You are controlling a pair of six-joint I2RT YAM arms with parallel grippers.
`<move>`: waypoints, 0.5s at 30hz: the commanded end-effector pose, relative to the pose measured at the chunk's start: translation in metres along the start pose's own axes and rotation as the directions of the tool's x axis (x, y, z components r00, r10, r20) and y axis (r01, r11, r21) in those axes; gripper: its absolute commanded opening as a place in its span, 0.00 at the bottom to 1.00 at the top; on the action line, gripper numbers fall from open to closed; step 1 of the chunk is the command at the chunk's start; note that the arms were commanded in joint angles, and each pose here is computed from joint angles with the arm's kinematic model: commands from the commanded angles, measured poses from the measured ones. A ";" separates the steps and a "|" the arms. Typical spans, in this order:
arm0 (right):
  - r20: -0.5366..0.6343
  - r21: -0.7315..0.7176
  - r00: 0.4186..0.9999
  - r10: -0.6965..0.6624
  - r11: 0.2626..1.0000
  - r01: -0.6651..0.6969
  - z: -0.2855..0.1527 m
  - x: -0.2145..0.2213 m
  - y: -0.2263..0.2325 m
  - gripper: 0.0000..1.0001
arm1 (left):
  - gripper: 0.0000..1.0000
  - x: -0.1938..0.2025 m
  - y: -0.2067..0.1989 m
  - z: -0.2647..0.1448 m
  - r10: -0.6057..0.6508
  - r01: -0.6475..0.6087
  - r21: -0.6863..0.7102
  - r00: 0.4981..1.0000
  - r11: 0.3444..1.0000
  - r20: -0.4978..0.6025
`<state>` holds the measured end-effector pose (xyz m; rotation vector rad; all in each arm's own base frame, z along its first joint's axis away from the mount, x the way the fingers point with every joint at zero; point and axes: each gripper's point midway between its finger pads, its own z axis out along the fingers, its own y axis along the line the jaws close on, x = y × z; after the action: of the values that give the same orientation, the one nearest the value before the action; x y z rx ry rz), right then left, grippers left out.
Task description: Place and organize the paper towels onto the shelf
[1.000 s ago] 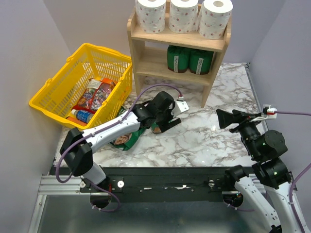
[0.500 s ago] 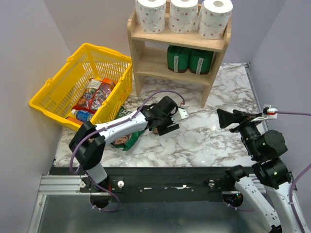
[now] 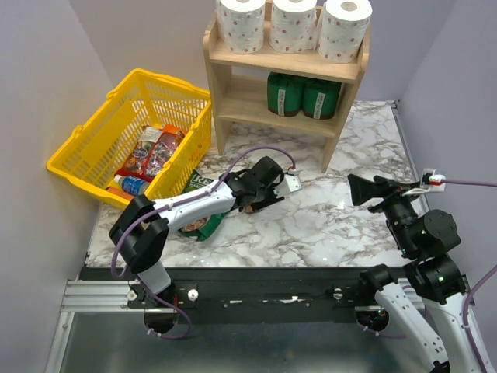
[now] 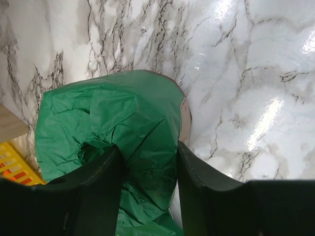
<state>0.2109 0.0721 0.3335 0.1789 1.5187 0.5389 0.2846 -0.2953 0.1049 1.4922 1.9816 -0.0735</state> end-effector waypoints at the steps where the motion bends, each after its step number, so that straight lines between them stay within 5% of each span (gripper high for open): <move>1: 0.012 0.020 1.000 -0.005 1.000 0.005 -0.006 -0.003 -0.004 0.99 | 0.46 -0.016 0.018 -0.026 -0.012 0.017 -0.079 0.998 0.997 0.066; 15: 0.019 -0.002 0.999 -0.027 1.000 0.027 -0.009 -0.007 0.000 0.99 | 0.43 -0.084 0.124 -0.135 0.105 -0.003 -0.405 0.968 0.914 0.230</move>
<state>0.2081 0.0696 0.3356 0.1836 1.5066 0.5354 0.3145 -0.2813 0.2097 1.3394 1.7919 0.0570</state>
